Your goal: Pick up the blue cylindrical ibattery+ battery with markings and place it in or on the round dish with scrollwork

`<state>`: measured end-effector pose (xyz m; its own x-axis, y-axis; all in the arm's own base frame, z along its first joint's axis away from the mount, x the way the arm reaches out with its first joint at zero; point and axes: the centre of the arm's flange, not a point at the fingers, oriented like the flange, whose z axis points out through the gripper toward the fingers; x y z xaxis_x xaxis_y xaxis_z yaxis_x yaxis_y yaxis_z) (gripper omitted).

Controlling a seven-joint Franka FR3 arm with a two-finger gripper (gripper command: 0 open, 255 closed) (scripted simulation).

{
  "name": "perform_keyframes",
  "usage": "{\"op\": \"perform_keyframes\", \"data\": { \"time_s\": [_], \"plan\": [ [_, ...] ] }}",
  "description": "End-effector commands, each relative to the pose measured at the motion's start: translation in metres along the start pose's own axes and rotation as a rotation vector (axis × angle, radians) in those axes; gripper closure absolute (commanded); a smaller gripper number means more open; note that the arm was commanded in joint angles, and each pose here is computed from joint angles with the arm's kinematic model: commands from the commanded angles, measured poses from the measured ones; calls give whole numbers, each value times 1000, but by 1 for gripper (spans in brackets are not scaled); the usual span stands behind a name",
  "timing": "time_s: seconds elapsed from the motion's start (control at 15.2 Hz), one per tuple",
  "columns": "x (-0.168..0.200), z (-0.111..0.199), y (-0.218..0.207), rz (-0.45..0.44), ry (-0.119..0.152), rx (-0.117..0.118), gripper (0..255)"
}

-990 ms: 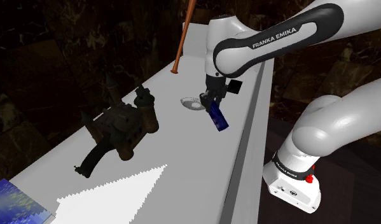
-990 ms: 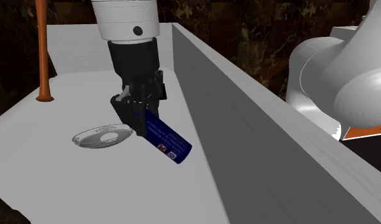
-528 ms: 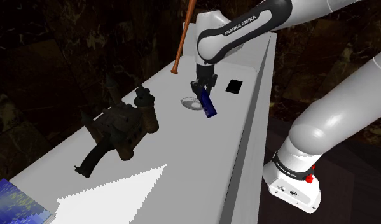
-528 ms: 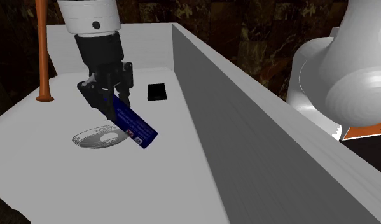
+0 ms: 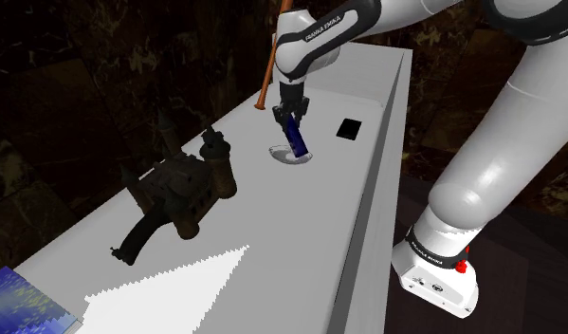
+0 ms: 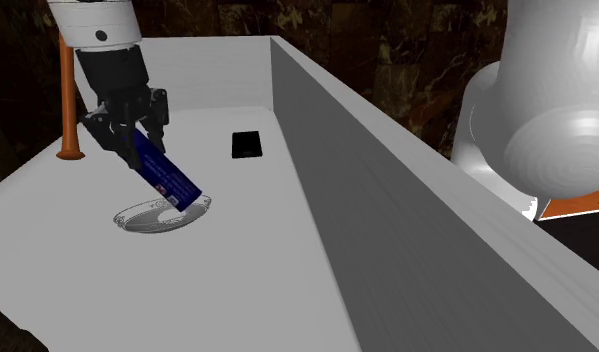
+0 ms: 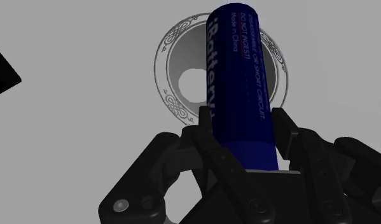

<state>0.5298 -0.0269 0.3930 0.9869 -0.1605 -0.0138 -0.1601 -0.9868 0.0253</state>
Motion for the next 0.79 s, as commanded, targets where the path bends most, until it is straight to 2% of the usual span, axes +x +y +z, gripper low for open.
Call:
{"op": "perform_keyframes", "data": {
  "time_s": [0.0,0.73],
  "plan": [
    [31,-1,8,0,0,0,255],
    [31,57,7,0,0,0,255]
  ]
}}
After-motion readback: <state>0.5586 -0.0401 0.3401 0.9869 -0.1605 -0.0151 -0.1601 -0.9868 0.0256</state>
